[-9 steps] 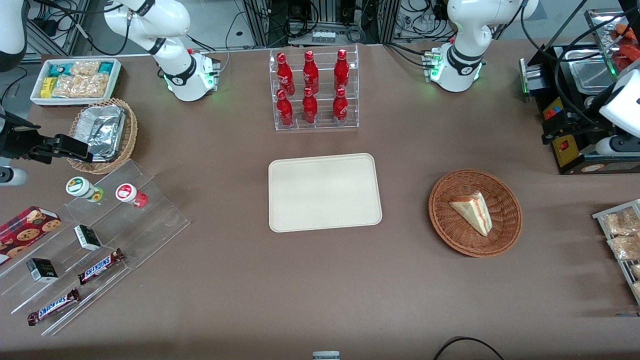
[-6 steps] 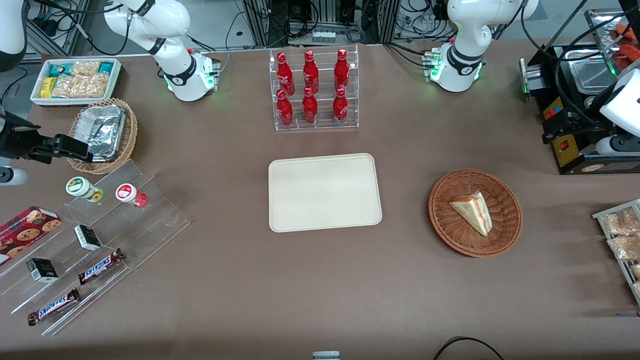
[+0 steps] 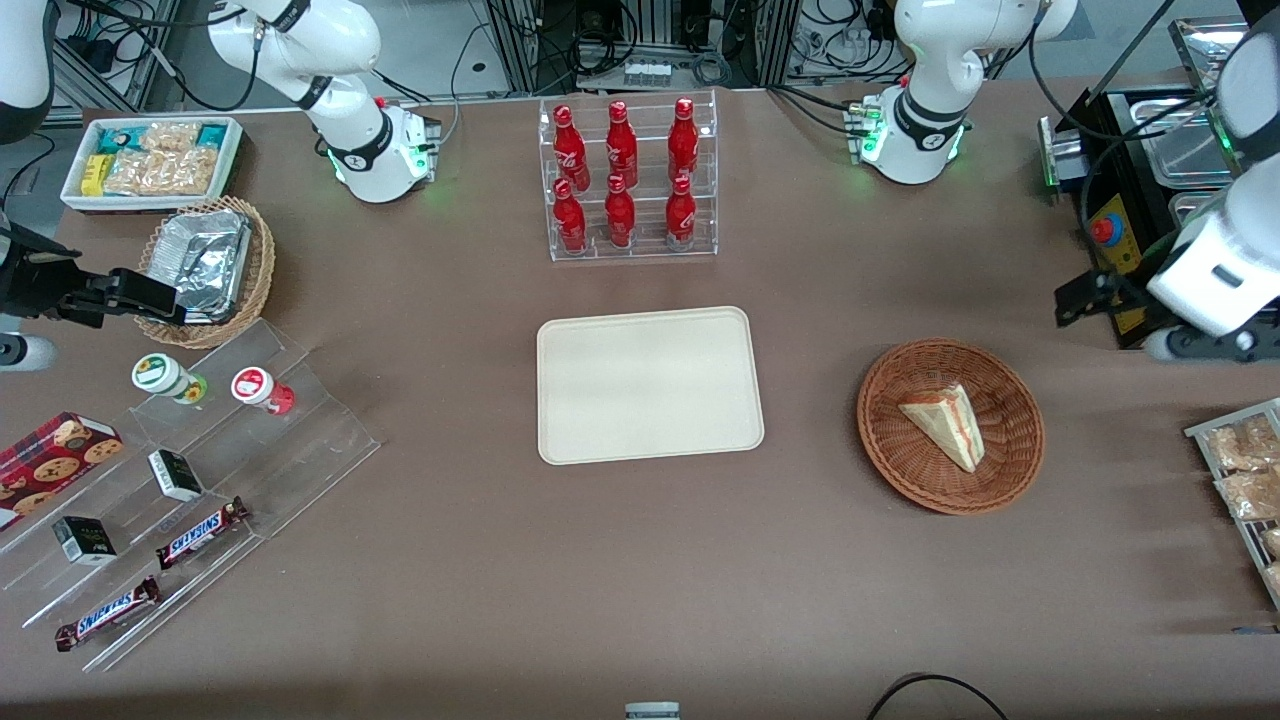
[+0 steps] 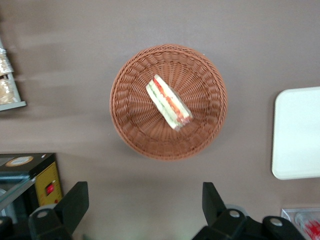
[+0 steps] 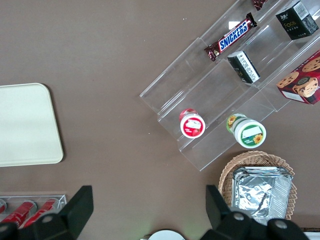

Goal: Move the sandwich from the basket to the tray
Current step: 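Move the open left gripper over the sandwich in the wicker basket, then lower the left gripper and close it on the wrapped sandwich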

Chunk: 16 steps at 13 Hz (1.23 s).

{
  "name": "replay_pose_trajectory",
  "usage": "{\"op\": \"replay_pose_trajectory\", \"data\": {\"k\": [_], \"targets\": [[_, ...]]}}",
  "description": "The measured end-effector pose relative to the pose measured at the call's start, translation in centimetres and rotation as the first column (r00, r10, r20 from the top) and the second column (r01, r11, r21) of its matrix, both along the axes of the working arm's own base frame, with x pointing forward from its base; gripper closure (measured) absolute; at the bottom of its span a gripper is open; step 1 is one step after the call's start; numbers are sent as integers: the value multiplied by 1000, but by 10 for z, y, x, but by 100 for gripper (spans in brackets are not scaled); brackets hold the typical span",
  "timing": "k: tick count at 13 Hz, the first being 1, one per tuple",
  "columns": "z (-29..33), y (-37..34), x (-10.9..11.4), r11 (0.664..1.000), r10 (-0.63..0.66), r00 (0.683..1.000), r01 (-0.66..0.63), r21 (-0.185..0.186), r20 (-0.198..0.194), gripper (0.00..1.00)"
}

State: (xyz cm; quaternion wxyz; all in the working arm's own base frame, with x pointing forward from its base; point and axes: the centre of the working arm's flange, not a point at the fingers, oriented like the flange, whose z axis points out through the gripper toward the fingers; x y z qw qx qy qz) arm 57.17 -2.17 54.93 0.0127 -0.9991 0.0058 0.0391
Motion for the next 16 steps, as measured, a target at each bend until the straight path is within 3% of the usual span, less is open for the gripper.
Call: {"op": "replay_pose_trajectory", "data": {"k": [4, 10, 12, 16], "targets": [[-76, -4, 2, 981, 192, 979, -192, -1, 63, 0], [-154, -23, -12, 886, 464, 872, -461, -59, 156, 0], [-180, -25, -18, 877, 480, 861, -475, -73, 169, 0], [-231, -32, -19, 880, 476, 866, -470, -74, 153, 0]]}}
